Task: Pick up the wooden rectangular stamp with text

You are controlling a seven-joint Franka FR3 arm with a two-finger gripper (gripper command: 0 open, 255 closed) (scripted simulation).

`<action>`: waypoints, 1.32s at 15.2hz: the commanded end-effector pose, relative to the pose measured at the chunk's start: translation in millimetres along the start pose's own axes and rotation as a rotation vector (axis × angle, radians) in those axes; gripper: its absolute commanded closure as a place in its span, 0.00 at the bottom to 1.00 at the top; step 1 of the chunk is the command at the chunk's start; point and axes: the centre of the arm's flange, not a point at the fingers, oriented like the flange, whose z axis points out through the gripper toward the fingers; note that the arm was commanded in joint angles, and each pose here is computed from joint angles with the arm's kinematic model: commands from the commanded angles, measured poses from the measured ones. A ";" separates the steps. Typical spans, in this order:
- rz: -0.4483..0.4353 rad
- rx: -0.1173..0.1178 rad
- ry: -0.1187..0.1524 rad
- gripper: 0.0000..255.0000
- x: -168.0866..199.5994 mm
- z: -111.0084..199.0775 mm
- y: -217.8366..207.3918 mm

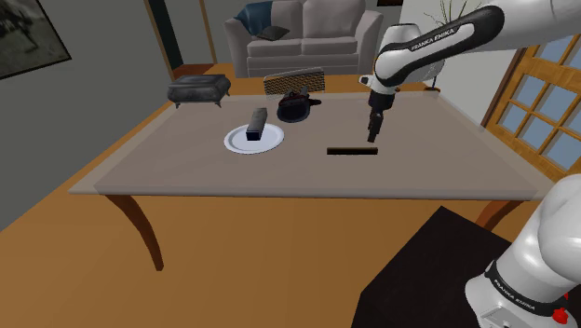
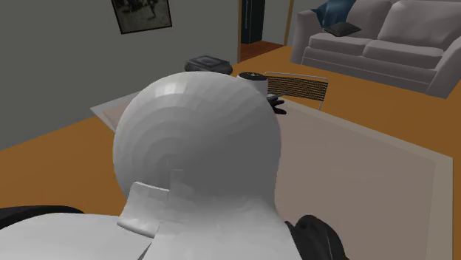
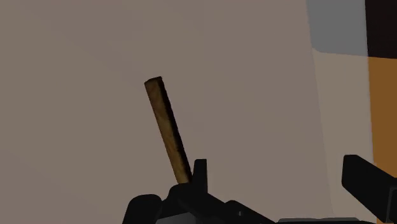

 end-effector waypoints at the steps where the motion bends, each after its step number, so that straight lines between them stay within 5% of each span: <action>1: -0.045 -0.001 -0.011 0.00 12.4 20.0 17.1; 9: -0.212 -0.002 -0.051 0.00 56.5 95.1 77.2; 18: -0.212 -0.002 -0.051 0.00 52.8 134.9 78.2; 19: -0.212 -0.002 -0.051 1.00 53.2 135.3 78.3; 20: -0.212 -0.002 -0.051 1.00 53.2 135.4 78.2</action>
